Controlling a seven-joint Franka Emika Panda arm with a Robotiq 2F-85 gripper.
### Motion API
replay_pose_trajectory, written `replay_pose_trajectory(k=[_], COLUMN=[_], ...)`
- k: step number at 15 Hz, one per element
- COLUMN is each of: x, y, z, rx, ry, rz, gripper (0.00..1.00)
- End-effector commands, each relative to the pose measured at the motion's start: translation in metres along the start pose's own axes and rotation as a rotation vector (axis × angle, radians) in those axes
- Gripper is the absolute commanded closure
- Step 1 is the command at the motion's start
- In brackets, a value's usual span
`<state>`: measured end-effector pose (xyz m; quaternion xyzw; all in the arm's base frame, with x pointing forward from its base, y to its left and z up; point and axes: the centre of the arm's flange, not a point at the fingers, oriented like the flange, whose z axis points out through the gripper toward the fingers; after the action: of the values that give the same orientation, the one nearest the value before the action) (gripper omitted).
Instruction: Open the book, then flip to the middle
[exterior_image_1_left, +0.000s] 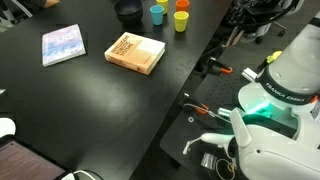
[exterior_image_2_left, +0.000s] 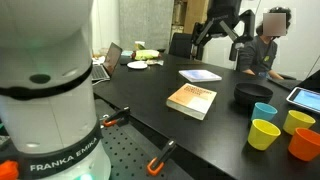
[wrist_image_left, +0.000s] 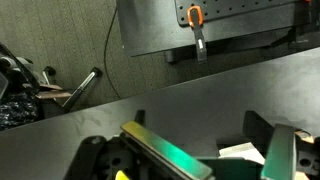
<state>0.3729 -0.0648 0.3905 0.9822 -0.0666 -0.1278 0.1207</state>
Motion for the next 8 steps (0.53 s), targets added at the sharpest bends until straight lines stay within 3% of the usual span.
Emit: replay_pose_trajectory(k=[1,5,6,8], x=[0.000,0.000,0.014,0.038], y=[0.000,0.000,0.008,0.026], z=[-0.001,-0.002,0.000,0.006], rx=[0.000,0.000,-0.001,0.087], ry=[0.001,0.004,0.037,0.117], rz=[0.000,0.001,0.028,0.077], gripper=[0.00,0.00,0.00,0.00])
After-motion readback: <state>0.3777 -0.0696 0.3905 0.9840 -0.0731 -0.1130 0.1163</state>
